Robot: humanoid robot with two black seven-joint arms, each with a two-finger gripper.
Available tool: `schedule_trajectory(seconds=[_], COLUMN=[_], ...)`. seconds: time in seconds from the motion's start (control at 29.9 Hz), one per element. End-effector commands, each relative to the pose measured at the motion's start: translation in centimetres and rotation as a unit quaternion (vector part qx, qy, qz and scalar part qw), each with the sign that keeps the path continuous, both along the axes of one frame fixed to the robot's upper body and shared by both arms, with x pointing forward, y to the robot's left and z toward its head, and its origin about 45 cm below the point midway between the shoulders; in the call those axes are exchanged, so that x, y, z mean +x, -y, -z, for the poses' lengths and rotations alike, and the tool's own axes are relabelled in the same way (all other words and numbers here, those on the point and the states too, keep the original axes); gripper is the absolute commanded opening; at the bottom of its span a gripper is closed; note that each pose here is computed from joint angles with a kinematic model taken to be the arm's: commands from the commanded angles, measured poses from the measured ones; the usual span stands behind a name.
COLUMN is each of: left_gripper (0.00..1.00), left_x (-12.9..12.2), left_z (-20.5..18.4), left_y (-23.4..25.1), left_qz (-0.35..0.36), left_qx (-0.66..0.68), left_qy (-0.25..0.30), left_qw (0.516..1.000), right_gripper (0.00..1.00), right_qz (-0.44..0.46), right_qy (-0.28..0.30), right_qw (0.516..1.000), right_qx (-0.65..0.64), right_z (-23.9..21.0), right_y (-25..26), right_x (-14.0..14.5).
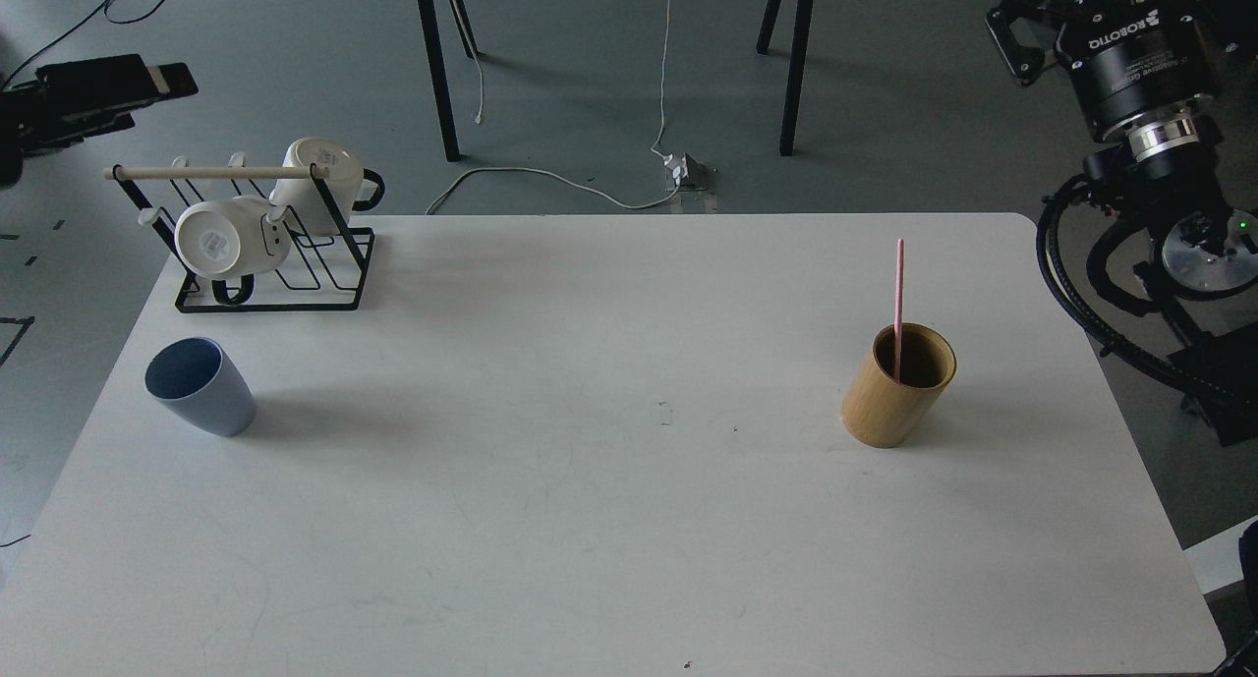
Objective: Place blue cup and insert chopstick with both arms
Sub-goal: 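Move the left gripper down toward the light blue cup, then grasp the light blue cup with the left gripper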
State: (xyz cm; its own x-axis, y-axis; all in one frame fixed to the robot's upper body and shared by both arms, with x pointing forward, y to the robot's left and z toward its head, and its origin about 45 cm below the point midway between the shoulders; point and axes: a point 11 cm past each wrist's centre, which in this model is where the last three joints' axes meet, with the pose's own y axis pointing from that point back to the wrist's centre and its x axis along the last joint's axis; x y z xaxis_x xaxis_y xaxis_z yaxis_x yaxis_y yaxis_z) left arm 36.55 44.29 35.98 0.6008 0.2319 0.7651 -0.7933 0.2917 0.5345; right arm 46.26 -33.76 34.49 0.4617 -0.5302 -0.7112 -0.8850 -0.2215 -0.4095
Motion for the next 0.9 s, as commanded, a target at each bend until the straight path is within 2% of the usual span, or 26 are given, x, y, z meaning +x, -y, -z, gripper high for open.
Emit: schedule_trajectory(seconds=[0.0,0.07,0.2,0.43,0.74,0.87], left_gripper=[0.93,0.93,0.87,0.77,0.73,0.68], left_x=[-0.8,-1.5,-3.0,-1.7,-3.5,-4.1], left_z=[3.5,5.9,9.7,15.0,19.1,20.7], left_y=[-1.9,-3.3,-5.6,-7.9,-7.7,-7.9], left_qz=[0.007,0.0,-0.007,-0.004,0.017,0.029], left_qx=[0.101,0.131,0.149,0.176,0.193,0.213], left_qy=[-0.001,0.003,-0.036,-0.038,-0.074,-0.093], left_qw=[0.995,0.991,0.988,0.984,0.978,0.972], right_gripper=[1.0,1.0,1.0,1.0,1.0,1.0], right_qz=[0.0,0.0,0.0,-0.001,0.0,0.001], right_qy=[-0.005,-0.006,-0.006,-0.014,-0.015,-0.015], right_qw=[1.0,1.0,1.0,1.0,1.0,1.0], right_qx=[-0.001,-0.002,-0.002,-0.003,-0.003,-0.004], right_z=[0.5,0.6,0.6,1.4,1.4,1.4], right_y=[0.1,0.1,0.0,0.0,0.1,0.2], right_x=[-0.2,-0.2,-0.2,-0.4,-0.4,-0.4])
